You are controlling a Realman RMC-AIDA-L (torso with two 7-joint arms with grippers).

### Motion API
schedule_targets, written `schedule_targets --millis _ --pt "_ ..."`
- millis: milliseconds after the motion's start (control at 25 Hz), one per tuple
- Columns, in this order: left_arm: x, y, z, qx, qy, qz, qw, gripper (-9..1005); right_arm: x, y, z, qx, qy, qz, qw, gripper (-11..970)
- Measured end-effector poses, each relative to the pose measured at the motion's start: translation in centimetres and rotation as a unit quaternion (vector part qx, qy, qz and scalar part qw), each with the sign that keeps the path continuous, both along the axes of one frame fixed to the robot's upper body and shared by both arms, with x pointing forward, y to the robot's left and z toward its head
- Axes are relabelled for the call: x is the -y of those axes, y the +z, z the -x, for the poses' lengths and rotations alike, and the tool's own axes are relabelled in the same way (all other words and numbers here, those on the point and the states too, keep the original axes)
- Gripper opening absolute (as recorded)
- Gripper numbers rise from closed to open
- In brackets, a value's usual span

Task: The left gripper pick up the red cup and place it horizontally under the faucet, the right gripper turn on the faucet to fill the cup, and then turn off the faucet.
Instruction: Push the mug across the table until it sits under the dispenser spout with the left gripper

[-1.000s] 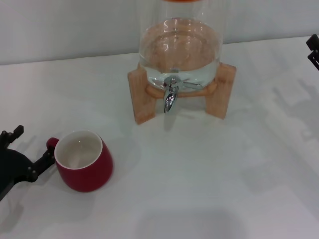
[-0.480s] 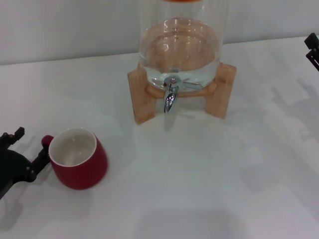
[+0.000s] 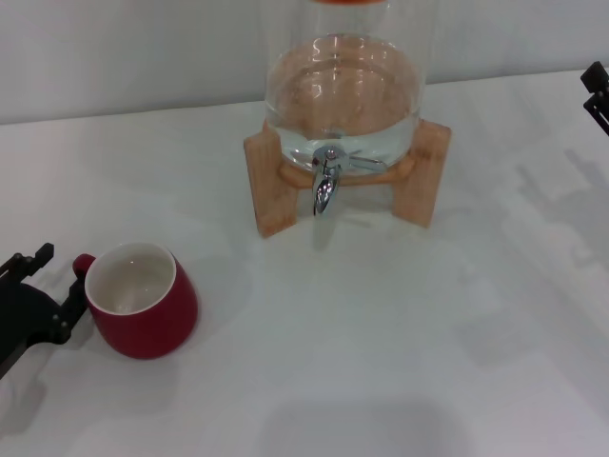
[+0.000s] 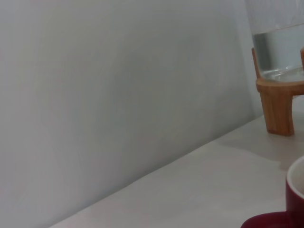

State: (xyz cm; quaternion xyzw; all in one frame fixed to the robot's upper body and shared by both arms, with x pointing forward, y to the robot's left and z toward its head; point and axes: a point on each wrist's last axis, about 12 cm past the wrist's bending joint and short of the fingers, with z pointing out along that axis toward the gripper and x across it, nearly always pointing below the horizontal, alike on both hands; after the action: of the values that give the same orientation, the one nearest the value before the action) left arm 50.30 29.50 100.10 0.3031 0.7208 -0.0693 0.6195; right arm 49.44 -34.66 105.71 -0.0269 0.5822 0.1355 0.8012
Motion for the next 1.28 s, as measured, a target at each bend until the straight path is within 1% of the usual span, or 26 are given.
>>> schedule_targets --millis 160,1120,1280 --pt "-0.01 0.05 -0.07 0.001 0.000 0.000 1.000 541 -0.05 -0.01 0.00 0.000 0.000 0.000 1.000 851" --pt "0.20 0.00 -0.94 -0.009 -0.001 -0.017 1.000 374 -0.26 0.06 -0.43 -0.001 0.000 0.000 1.000 844" --pt "0.36 0.01 -1.01 -0.009 -0.008 -0.021 1.000 263 -0.30 0.09 -0.51 -0.001 0.000 0.001 1.000 844"
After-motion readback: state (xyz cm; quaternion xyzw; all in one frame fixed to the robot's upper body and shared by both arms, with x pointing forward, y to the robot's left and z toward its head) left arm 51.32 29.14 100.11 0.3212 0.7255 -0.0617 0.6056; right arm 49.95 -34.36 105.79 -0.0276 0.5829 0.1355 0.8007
